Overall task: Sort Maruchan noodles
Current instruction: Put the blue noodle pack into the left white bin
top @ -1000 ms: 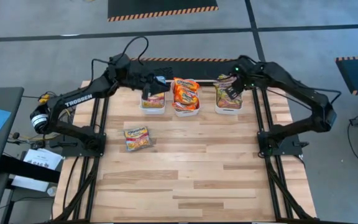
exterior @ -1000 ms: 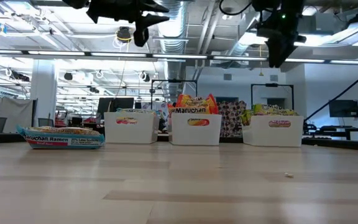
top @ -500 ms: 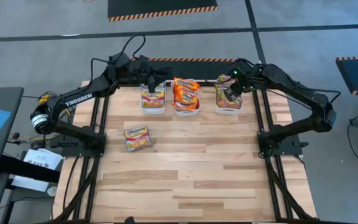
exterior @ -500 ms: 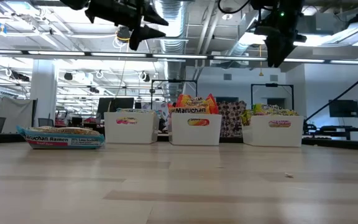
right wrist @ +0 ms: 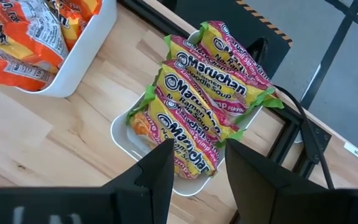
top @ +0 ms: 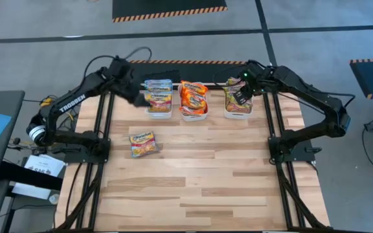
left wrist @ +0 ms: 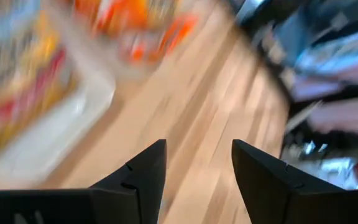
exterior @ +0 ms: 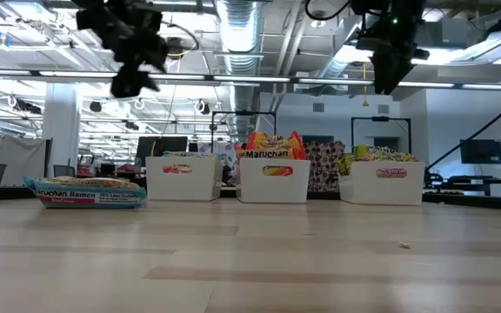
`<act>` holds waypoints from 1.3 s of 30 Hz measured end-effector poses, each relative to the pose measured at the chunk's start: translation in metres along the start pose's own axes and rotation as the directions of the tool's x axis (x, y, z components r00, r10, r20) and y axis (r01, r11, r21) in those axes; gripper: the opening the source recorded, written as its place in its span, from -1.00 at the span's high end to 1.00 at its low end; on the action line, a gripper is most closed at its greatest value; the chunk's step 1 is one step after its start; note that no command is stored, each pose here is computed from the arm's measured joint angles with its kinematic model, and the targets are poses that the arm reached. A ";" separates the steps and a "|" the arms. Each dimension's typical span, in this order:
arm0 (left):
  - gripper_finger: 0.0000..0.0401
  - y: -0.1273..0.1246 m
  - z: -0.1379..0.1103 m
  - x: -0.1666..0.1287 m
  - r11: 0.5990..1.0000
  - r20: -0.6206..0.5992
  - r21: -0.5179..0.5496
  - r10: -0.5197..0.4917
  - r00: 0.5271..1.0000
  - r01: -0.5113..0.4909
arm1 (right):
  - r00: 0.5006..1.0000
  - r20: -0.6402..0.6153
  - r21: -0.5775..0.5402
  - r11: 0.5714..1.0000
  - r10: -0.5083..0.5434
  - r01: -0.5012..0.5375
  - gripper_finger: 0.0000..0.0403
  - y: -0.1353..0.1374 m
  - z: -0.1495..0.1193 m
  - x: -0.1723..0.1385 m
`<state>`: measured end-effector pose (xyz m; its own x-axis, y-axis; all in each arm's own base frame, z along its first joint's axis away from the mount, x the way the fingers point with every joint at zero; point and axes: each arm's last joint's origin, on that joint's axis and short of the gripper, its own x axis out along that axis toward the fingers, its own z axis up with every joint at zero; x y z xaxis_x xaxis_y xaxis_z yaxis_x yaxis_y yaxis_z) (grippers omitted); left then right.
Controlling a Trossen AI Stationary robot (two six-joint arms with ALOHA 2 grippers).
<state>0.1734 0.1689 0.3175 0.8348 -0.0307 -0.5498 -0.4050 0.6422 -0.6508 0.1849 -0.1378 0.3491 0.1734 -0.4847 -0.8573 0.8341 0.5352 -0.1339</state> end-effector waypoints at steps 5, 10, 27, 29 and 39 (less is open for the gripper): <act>0.16 0.005 -0.028 0.007 0.993 -0.214 0.020 0.118 0.970 -0.117 | 1.000 0.001 0.000 1.000 0.000 0.000 0.17 0.000 0.000 0.000; 0.16 0.015 -0.051 0.023 0.986 -0.321 0.042 0.168 0.932 -0.163 | 1.000 0.001 -0.001 1.000 0.001 -0.001 0.17 0.000 0.000 0.000; 0.16 0.048 -0.100 0.054 0.939 -0.408 0.113 0.343 0.846 -0.326 | 1.000 -0.001 -0.004 1.000 0.001 -0.001 0.17 0.000 0.000 0.000; 0.16 0.051 -0.105 0.056 0.937 -0.415 0.113 0.346 0.842 -0.330 | 1.000 -0.001 -0.004 1.000 0.001 -0.001 0.17 0.000 0.000 0.000; 0.16 0.066 -0.123 0.064 0.935 -0.417 0.091 0.349 0.839 -0.344 | 1.000 -0.001 -0.010 1.000 0.001 -0.001 0.17 0.000 0.000 0.000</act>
<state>0.1545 0.1153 0.1751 0.4038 -0.1204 -0.9069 -0.6319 0.6801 -0.3717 0.1850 -0.1377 0.3490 0.1741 -0.4836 -0.8578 0.8283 0.5430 -0.1380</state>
